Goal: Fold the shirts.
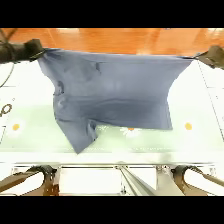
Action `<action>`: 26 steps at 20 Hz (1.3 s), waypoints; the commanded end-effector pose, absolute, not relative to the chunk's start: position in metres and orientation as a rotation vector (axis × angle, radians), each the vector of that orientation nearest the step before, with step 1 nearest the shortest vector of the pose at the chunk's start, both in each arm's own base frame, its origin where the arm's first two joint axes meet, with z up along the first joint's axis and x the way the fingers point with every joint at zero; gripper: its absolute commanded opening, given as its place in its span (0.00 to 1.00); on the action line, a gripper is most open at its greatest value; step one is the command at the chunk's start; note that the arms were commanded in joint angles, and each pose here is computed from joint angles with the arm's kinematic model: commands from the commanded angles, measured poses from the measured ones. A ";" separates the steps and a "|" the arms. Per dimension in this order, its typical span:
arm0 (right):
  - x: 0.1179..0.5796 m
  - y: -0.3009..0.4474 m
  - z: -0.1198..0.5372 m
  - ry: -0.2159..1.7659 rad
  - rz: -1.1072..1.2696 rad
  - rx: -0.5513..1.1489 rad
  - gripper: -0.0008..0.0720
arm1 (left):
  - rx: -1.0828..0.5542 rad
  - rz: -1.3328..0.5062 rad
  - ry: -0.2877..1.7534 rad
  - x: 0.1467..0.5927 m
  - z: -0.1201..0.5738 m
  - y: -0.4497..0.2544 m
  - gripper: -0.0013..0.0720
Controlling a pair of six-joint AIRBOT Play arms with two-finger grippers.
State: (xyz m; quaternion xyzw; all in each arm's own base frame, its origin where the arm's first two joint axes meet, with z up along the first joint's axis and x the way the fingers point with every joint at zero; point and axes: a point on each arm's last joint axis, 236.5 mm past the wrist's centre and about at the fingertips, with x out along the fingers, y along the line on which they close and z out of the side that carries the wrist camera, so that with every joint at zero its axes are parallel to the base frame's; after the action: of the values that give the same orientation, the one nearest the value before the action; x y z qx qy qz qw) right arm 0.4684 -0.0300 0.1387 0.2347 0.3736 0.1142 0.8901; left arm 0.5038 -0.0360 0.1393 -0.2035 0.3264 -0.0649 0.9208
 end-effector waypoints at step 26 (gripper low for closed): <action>0.480 0.002 -0.050 1.361 0.255 0.503 0.04 | -0.373 -0.279 1.385 0.442 -0.062 -0.053 0.04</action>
State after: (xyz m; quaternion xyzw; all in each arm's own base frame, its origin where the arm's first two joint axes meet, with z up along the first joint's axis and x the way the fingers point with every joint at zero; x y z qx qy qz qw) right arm 0.4897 0.0007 -0.0411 0.2300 0.5976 0.1224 0.7583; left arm 0.4622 -0.0506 -0.0520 -0.1774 0.6017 -0.1180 0.7698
